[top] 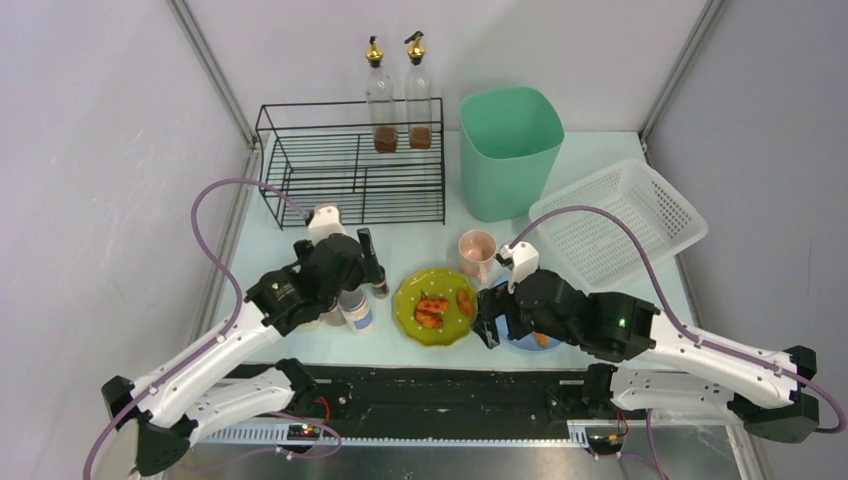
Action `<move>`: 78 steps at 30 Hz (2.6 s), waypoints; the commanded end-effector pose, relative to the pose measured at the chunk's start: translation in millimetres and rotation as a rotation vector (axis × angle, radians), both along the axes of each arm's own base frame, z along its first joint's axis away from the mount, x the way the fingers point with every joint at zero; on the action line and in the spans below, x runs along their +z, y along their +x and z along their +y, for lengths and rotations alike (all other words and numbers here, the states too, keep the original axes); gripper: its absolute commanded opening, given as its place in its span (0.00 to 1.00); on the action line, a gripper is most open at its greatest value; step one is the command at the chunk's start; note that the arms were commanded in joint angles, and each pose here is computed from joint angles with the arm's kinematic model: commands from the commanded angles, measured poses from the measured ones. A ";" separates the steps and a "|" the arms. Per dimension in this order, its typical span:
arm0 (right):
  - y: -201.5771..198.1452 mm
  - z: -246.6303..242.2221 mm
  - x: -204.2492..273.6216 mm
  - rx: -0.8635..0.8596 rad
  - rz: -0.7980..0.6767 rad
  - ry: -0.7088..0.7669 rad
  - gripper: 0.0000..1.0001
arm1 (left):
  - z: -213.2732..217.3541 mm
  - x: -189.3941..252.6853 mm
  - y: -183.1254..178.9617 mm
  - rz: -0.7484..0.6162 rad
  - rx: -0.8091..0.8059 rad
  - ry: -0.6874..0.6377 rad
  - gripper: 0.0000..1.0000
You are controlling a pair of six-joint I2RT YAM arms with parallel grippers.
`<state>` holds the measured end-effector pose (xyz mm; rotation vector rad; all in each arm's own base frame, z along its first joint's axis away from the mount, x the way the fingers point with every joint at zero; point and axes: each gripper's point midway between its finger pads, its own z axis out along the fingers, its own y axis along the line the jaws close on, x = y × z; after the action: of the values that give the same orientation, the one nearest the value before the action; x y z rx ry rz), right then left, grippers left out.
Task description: Clear the kitchen counter
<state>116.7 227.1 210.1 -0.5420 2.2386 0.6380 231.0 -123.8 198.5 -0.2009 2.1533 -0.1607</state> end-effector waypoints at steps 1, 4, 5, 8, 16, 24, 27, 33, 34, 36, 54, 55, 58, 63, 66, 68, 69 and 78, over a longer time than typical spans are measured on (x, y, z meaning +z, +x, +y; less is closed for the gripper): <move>4.8 6.8 17.9 -0.014 -0.023 0.050 0.94 | 4.4 -13.2 -7.9 0.045 0.058 -0.029 1.00; 6.7 6.8 15.9 -0.019 -0.029 0.040 0.94 | 6.5 -22.0 -11.9 0.071 0.054 -0.011 1.00; 7.4 7.1 15.8 -0.021 -0.033 0.041 0.95 | 6.0 -24.7 -13.4 0.081 0.046 -0.008 1.00; 9.9 7.4 14.5 -0.029 -0.041 0.043 0.95 | 6.6 -33.4 -18.0 0.108 0.030 0.006 1.00; 16.7 16.7 16.4 -0.021 -0.069 0.059 0.95 | 5.3 -53.1 -33.7 0.184 0.004 -0.013 0.95; 19.6 8.5 8.8 -0.038 -0.067 0.032 0.95 | 9.6 -50.3 -43.2 0.221 -0.008 0.005 0.82; 19.5 5.3 10.0 -0.042 -0.070 0.043 0.96 | 10.9 -53.9 -44.6 0.236 -0.011 0.029 0.78; 20.8 6.7 8.2 -0.041 -0.065 0.049 0.96 | 9.2 -57.7 -41.8 0.255 -0.024 0.073 0.69; 20.6 8.3 7.9 -0.036 -0.063 0.050 0.96 | 8.9 -56.1 -40.8 0.253 -0.030 0.080 0.67; 21.0 10.3 7.2 -0.032 -0.062 0.049 0.96 | 7.0 -47.4 -37.4 0.236 -0.038 0.079 0.61; 24.6 7.0 12.3 -0.032 -0.075 0.062 0.96 | 14.6 82.2 -20.1 -0.032 -0.120 0.077 0.00; 24.7 6.7 13.6 -0.033 -0.077 0.066 0.96 | 17.1 88.5 -18.2 -0.050 -0.122 0.095 0.00; 25.0 6.3 15.9 -0.034 -0.081 0.076 0.96 | 32.0 121.3 -8.3 -0.139 -0.062 0.144 0.00; 24.7 5.8 18.7 -0.033 -0.086 0.086 0.96 | 41.5 158.0 9.4 -0.209 -0.009 0.252 0.00; 24.4 4.8 20.1 -0.035 -0.086 0.093 0.96 | 43.0 178.6 21.2 -0.239 0.016 0.294 0.05; 24.3 4.1 20.3 -0.037 -0.088 0.093 0.96 | 37.2 181.4 31.4 -0.238 0.016 0.311 0.06; 24.8 4.2 21.0 -0.037 -0.092 0.094 0.95 | 34.9 185.4 34.3 -0.249 0.017 0.301 0.05; 30.6 21.5 51.0 0.030 -0.187 0.194 0.95 | 0.6 194.9 41.7 -0.264 -0.115 0.183 0.04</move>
<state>142.2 235.0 230.8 -0.4854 2.1140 0.6923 268.5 -108.7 350.4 0.0555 2.0086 0.1061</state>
